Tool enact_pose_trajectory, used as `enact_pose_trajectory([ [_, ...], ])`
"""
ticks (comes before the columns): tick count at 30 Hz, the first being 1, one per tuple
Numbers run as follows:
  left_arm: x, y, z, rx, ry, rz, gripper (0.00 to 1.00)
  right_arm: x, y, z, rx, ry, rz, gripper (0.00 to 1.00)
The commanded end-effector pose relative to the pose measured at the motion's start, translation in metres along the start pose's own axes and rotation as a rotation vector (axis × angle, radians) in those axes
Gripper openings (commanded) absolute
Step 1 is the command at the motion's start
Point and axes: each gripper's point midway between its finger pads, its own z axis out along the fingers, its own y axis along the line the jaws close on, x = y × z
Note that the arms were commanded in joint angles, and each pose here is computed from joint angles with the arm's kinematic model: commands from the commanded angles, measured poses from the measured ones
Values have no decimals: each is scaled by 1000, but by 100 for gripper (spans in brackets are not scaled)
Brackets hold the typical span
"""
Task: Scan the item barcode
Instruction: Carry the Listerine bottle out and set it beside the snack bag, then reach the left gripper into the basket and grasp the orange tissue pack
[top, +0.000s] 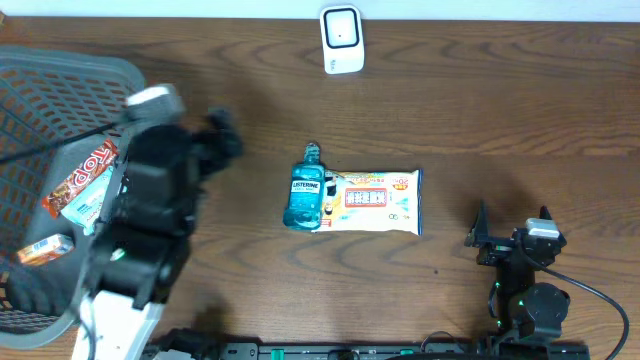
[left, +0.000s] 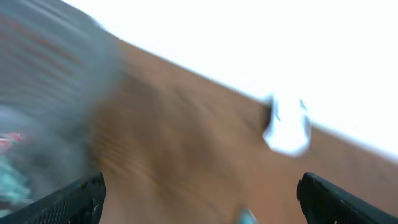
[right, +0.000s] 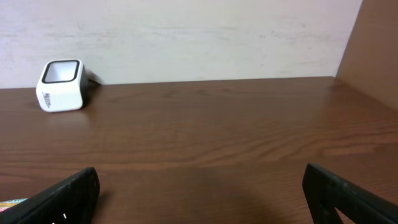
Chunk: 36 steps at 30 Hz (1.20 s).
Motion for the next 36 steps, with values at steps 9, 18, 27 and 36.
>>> enact_pose_trajectory([
  [9, -53, 182, -11, -456, -113, -426, 98, 0, 1, 0, -3, 0, -16, 99],
  [18, 22, 281, 6, -785, 117, -711, 98, 0, 1, 0, -3, 0, -16, 99],
  [27, 87, 328, 16, -1108, 239, -841, 98, 0, 1, 0, -3, 0, -15, 99],
  [36, 115, 358, 13, -1317, 262, -800, 98, 0, 1, 0, -3, 0, -16, 99],
])
